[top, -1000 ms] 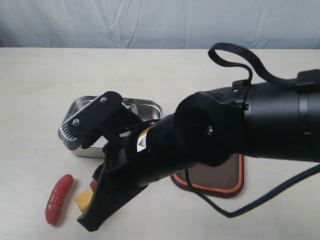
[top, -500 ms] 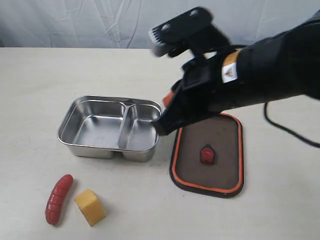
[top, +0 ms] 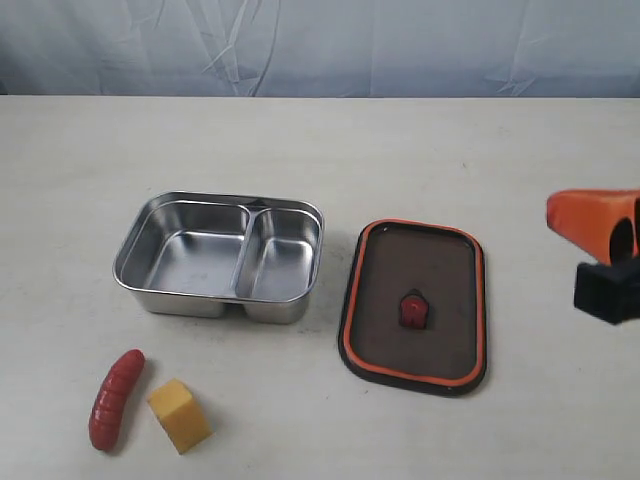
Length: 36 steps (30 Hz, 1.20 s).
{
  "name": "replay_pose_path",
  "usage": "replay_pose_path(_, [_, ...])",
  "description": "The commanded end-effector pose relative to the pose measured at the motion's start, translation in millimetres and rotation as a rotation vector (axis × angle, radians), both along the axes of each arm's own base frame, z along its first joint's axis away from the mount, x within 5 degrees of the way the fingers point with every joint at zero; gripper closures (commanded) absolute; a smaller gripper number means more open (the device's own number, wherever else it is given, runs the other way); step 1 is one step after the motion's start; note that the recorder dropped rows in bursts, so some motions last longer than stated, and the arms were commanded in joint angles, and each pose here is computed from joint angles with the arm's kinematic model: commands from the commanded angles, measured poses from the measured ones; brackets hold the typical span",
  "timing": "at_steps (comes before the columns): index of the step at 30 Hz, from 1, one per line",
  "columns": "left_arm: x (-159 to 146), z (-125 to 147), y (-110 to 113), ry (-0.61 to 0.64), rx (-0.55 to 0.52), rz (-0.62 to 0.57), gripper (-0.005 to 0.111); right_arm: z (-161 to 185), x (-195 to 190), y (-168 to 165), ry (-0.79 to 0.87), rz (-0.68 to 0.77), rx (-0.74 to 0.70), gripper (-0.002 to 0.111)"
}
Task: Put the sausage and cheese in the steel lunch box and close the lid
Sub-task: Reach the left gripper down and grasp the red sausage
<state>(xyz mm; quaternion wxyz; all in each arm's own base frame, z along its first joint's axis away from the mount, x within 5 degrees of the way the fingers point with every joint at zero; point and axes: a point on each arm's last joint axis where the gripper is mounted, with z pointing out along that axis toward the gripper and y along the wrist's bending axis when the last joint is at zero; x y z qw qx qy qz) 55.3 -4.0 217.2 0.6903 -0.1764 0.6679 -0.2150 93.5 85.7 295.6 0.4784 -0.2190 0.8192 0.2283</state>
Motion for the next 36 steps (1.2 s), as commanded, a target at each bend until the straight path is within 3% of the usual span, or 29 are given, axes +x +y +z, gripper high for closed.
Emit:
replay_pose_path(1, [3,27,-9,0.112,0.124,-0.097,0.107,-24,-6,-9,0.042,-0.032,0.006,0.109])
replay_pose_path(7, [45,73,-21,0.411,0.351,-0.307,0.107,-27,-7,-9,0.057,-0.039,0.007,0.109])
replay_pose_path(12, [96,74,-25,0.767,0.443,-0.486,0.107,-28,-7,-10,0.066,-0.043,-0.003,0.109])
replay_pose_path(15, [122,52,-26,0.978,0.419,-0.578,0.107,-29,-7,-10,0.07,-0.045,-0.013,0.109])
replay_pose_path(19, [144,21,-27,1.138,0.375,-0.626,0.107,-30,-6,-12,0.052,-0.048,-0.044,0.109])
replay_pose_path(29, [160,-6,-47,1.211,0.218,-0.747,0.106,-31,-5,-15,0.051,-0.08,-0.077,0.109])
replay_pose_path(32, [158,-13,-48,1.254,0.222,-0.787,0.094,-31,-5,-15,0.051,-0.08,-0.077,0.109])
replay_pose_path(36, [152,-32,-47,1.306,0.277,-0.873,0.056,-31,-4,-15,0.049,-0.081,-0.077,0.109])
